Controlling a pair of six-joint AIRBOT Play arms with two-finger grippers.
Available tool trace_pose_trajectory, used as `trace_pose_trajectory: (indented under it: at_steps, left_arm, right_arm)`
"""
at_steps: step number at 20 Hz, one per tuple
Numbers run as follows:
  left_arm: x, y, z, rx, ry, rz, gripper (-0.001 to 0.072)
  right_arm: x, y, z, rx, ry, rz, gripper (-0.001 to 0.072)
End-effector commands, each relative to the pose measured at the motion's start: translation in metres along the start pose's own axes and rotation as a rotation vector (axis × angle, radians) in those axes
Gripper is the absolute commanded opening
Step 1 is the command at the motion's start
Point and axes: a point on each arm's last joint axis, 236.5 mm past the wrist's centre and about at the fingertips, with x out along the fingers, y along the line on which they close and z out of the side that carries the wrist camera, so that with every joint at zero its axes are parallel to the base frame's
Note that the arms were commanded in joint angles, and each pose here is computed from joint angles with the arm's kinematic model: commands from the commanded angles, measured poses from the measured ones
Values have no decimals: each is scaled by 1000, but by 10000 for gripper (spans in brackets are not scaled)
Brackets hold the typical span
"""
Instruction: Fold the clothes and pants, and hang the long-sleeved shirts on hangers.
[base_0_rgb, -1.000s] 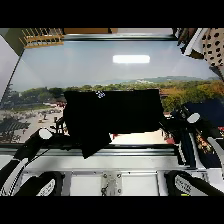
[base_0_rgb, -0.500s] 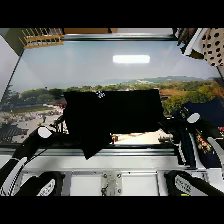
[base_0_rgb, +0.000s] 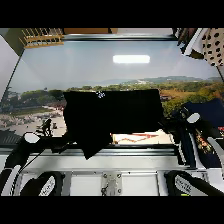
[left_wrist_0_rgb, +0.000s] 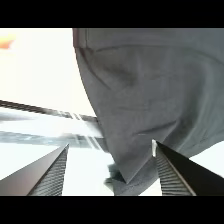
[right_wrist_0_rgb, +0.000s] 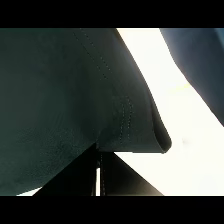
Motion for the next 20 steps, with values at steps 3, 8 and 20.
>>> trace_pose_trajectory:
  at_steps: [3, 8, 20]
  left_arm:
    - [36, -35, -18, 114, 129, 11, 555]
    - [48, -48, -16, 178, 194, 45, 6]
    - [-69, -8, -54, 247, 158, 88, 5]
  right_arm:
    - [0, 0, -1, -1, 1, 0, 14]
    - [-3, 2, -5, -28, 18, 2, 13]
    - [-72, -51, -75, -281, 267, -250, 13]
